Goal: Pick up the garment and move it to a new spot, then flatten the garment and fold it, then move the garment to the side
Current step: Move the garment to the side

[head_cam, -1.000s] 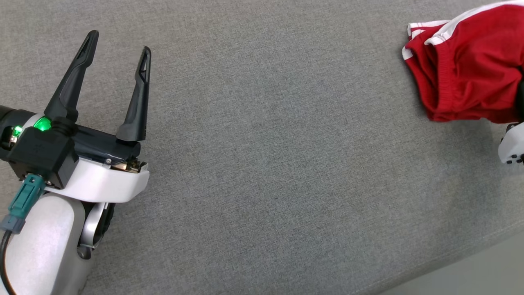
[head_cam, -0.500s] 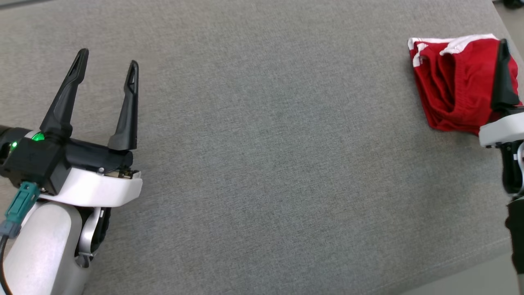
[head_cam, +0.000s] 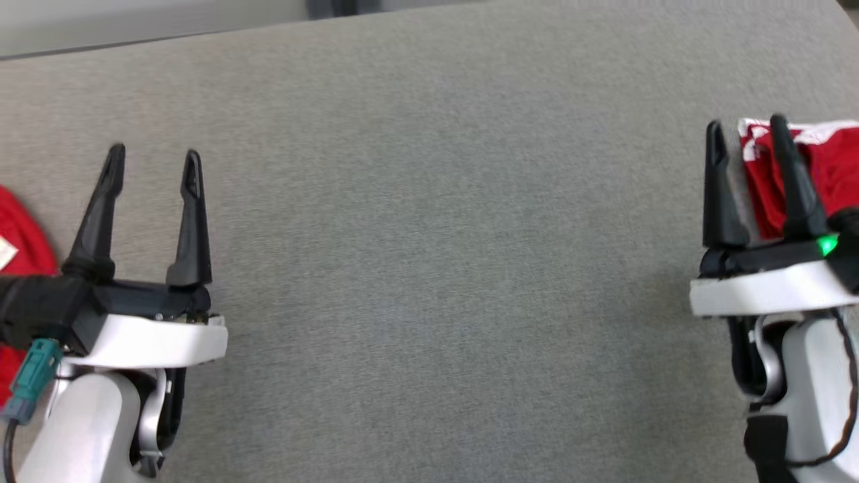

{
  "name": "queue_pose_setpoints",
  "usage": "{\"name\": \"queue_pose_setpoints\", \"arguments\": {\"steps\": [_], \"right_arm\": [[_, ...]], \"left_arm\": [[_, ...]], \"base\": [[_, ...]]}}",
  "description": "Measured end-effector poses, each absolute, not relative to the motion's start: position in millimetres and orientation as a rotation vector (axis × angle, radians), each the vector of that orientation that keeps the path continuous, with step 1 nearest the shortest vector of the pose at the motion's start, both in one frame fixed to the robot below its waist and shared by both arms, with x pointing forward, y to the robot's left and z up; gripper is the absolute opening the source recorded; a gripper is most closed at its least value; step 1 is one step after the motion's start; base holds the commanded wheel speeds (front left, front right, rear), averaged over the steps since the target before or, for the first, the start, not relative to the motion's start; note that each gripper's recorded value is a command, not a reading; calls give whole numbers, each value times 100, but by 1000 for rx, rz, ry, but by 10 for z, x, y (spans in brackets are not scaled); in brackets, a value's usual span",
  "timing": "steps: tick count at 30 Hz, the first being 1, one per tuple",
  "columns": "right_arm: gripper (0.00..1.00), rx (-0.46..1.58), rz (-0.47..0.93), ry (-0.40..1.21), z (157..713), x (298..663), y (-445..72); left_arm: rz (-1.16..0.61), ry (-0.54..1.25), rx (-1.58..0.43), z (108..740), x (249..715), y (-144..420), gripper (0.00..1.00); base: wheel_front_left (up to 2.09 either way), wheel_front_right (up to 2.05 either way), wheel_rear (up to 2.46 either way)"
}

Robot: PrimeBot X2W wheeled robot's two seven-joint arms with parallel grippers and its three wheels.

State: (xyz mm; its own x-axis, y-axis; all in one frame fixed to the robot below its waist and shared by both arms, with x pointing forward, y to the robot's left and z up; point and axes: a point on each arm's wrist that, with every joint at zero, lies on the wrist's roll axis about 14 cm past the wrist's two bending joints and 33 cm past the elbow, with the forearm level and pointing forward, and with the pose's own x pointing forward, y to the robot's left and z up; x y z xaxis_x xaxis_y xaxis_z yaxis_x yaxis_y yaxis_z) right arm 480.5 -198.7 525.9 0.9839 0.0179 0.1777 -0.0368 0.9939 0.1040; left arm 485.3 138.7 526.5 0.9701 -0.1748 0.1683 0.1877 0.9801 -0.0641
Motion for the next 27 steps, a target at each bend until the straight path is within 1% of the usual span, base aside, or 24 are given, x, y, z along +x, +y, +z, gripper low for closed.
{"name": "queue_pose_setpoints", "arguments": {"steps": [4,9,18,27], "right_arm": [[100,133,90,-167,5250,4715,-1730],[100,161,127,-137,5206,4552,-1571],[100,157,96,-81,5151,4171,-1671],[100,154,84,-81,5228,3978,-1722]], "left_arm": [[-131,-147,-92,5268,4677,1547,100],[-70,-137,-81,5279,4470,1727,100],[-47,-104,-81,5266,4114,1785,100],[-44,-84,-75,5278,3933,1782,100]], "base": [[0,0,0],[0,0,0],[0,0,0],[0,0,0]]}}
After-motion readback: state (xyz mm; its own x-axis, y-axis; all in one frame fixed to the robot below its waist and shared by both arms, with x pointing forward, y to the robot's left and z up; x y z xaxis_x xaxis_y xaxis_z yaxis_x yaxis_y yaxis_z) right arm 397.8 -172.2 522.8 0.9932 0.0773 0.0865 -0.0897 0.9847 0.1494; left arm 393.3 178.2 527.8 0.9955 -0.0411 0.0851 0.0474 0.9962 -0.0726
